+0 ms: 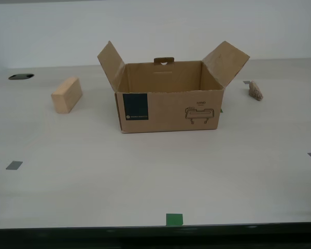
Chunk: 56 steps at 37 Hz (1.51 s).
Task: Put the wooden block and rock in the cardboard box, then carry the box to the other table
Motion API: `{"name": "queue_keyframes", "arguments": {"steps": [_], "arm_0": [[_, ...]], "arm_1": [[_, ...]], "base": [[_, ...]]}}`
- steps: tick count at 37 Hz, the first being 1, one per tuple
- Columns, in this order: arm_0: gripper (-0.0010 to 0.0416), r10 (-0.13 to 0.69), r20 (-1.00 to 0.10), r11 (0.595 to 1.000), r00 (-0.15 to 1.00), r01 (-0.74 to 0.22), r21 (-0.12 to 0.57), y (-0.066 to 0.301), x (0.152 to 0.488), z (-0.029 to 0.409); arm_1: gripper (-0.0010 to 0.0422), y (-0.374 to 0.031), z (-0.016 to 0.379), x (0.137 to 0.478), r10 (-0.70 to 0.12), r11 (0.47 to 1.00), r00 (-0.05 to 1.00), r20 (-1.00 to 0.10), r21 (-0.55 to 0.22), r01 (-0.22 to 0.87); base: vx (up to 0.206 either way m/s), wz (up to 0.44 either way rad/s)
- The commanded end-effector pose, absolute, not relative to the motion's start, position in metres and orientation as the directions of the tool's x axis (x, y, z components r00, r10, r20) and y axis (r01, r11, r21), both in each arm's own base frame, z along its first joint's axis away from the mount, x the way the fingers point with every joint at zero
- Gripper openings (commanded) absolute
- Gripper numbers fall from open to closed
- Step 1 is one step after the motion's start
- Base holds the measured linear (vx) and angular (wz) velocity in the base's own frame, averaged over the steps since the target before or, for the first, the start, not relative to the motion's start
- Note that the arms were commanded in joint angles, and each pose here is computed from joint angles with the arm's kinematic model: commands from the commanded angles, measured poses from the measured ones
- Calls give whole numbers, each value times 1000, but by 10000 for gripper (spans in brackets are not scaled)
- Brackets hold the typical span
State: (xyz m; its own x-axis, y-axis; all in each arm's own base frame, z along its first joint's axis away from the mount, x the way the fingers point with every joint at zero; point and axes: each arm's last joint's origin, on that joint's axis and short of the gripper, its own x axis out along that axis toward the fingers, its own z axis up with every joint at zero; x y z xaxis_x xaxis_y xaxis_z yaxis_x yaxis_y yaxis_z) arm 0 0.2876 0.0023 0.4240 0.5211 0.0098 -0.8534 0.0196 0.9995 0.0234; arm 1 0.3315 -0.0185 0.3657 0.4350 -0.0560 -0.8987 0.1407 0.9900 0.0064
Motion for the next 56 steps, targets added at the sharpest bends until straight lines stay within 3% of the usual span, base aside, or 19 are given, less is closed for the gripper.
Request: {"name": "queue_keyframes", "arguments": {"steps": [1,14,23,32,56], "arm_0": [[3,11,-855,999,519,24,27,3,287,424],[3,11,-848,998,531,43,40,3,288,425],[3,11,-846,998,533,44,41,3,288,425],[3,11,-846,998,534,44,41,3,288,425],[3,11,-833,998,553,43,42,3,290,426]], "arm_1": [[146,-19,366,331,-57,990,433,-899,6,143],[306,-19,366,331,-57,990,431,-900,3,139],[373,-19,366,331,-61,990,427,-902,-1,141],[399,-19,366,331,-61,990,427,-902,0,141],[398,-19,366,331,-61,990,427,-902,-1,140]], "base": [[0,0],[0,0],[0,0],[0,0],[0,0]]}}
